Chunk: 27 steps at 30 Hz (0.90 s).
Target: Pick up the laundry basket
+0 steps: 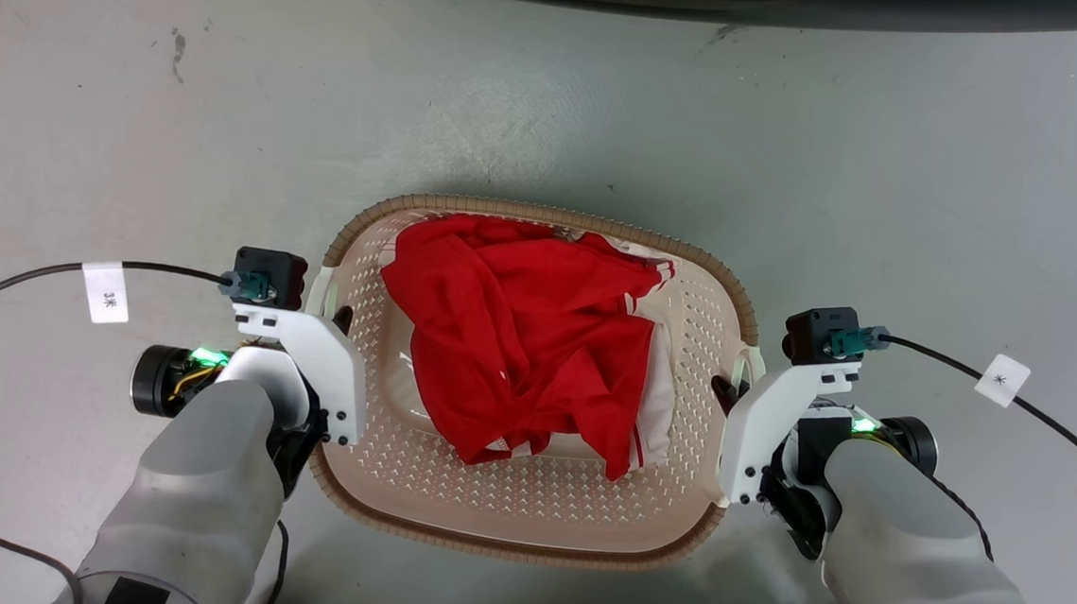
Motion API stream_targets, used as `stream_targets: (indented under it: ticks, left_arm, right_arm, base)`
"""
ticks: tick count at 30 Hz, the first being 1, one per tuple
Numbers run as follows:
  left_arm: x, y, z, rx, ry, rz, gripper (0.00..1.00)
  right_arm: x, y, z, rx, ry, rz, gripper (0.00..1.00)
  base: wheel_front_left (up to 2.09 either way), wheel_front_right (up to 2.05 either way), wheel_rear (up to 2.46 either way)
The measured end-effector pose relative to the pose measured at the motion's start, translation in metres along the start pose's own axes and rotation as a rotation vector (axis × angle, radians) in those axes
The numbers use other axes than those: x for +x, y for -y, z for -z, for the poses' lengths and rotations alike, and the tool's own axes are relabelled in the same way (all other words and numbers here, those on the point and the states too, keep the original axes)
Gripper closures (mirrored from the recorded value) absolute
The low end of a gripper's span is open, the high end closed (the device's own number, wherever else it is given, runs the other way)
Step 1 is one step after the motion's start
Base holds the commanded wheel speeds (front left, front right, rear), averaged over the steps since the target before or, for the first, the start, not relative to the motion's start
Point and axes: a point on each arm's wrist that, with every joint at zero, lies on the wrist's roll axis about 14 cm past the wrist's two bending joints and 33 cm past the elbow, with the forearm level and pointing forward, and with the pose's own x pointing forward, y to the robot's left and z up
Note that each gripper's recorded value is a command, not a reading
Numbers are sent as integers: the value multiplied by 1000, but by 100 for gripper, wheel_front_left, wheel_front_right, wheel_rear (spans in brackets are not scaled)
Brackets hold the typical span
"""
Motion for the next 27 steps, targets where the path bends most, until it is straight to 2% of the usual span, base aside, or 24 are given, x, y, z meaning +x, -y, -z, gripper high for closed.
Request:
stream_targets:
  ticks: [12, 27]
  left_arm:
    - [-14, 8, 2, -33, -27, 17, 100]
    - [-78, 27, -12, -72, -83, 39, 100]
  right_arm:
    - [-10, -2, -6, -21, 8, 6, 100]
    - [-69, -19, -35, -118, 24, 27, 100]
  base:
    - [0, 0, 0]
    - [0, 0, 0]
